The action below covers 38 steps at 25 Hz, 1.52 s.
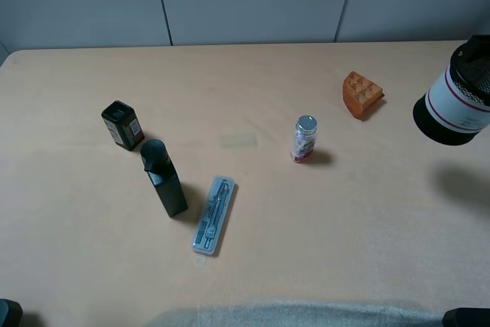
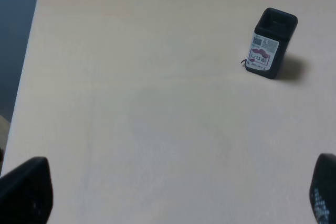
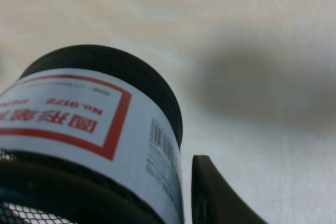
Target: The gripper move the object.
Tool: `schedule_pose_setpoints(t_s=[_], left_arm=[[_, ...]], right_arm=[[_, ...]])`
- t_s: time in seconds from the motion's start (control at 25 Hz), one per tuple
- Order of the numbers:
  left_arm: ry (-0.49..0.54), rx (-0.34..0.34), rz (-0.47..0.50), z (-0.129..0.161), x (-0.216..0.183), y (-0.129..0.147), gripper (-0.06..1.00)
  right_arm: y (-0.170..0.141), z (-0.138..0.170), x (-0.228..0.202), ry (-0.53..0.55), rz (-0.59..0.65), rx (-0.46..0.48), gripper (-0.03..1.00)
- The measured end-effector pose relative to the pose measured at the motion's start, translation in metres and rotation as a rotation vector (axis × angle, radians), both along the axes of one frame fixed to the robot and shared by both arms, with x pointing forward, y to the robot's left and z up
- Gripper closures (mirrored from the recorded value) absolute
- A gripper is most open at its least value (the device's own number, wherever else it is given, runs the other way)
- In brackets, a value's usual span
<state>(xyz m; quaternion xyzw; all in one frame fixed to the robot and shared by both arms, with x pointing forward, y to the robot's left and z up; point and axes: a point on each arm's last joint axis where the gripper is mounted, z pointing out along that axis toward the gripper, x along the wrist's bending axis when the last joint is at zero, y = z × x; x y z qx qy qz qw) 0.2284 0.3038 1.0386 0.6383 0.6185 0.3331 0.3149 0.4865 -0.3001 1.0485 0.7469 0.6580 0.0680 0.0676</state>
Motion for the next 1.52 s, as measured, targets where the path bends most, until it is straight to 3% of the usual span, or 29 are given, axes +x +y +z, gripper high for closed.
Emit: schedule_pose_setpoints(t_s=[0.36, 0.72, 1.52], left_arm=[[0.000, 0.000, 0.000, 0.000, 0.000, 0.000, -0.03], [0.000, 0.000, 0.000, 0.000, 0.000, 0.000, -0.03], [0.000, 0.000, 0.000, 0.000, 0.000, 0.000, -0.03]], right_arm=[[0.019, 0.037, 0.011, -0.091, 0.052, -0.012, 0.92], [0.049, 0.056, 0.035, -0.116, 0.142, -0.009, 0.92], [0.186, 0.051, 0.083, -0.155, 0.474, 0.024, 0.92]])
